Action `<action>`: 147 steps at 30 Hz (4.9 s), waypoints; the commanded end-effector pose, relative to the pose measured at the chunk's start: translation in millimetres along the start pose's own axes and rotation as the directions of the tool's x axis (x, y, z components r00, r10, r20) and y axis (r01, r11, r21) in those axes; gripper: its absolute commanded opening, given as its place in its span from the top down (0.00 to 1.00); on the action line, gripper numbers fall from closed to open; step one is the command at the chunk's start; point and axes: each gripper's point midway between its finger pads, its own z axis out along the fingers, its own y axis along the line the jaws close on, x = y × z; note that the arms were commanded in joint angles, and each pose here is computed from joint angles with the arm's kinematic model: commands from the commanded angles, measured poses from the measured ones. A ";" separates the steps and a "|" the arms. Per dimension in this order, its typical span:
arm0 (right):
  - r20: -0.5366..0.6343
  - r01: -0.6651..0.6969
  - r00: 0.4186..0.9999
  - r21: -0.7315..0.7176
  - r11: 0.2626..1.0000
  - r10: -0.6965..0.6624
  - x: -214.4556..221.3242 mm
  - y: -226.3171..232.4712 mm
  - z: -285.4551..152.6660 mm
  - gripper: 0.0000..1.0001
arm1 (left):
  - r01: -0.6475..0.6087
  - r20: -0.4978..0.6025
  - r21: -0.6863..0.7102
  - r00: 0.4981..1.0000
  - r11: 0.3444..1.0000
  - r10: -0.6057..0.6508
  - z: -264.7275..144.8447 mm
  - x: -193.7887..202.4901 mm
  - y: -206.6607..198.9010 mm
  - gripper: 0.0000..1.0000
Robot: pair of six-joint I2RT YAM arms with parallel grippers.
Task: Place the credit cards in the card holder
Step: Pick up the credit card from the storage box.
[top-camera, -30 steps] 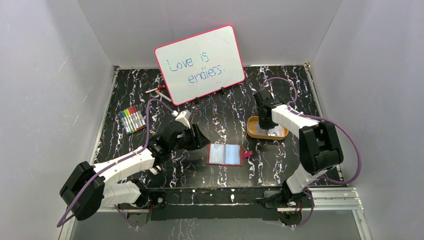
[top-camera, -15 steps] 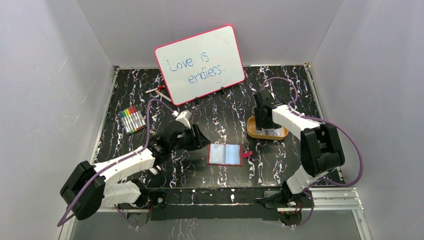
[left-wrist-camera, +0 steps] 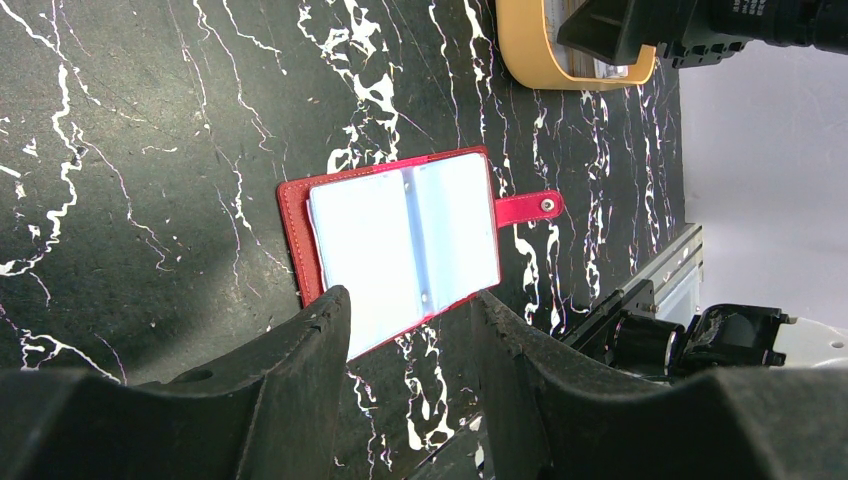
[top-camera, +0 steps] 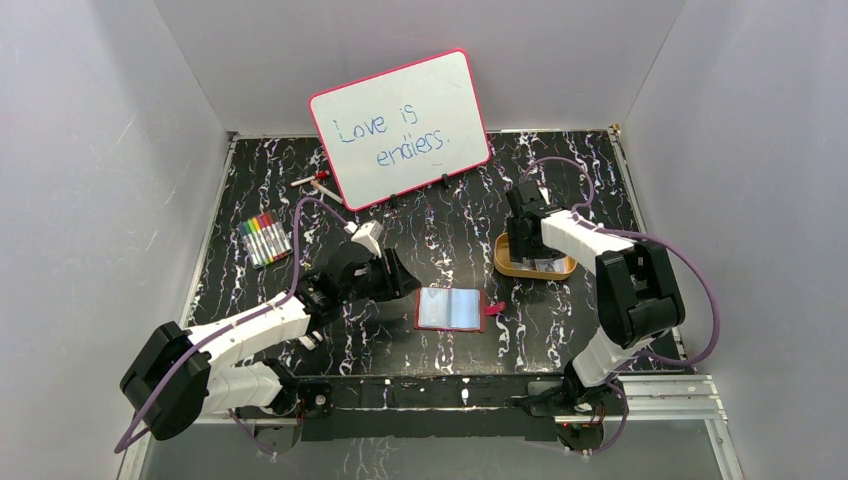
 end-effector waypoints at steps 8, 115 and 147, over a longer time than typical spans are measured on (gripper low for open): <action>-0.011 0.012 1.000 -0.050 0.999 -0.013 0.9 11.9 2.8 0.42 | -0.003 0.006 0.015 1.000 1.000 0.003 -2.1 0.1 -2.3 0.54; 0.998 0.542 0.010 0.048 0.839 -0.064 -73.6 104.5 -403.4 1.00 | 0.140 0.356 0.109 0.919 0.984 -0.170 -114.2 -154.6 -69.4 0.32; 0.655 0.403 -0.629 0.735 0.545 -0.418 -21.8 119.1 -435.5 1.00 | 0.315 -0.162 0.678 0.945 0.664 -0.283 -166.6 -147.3 -202.3 0.18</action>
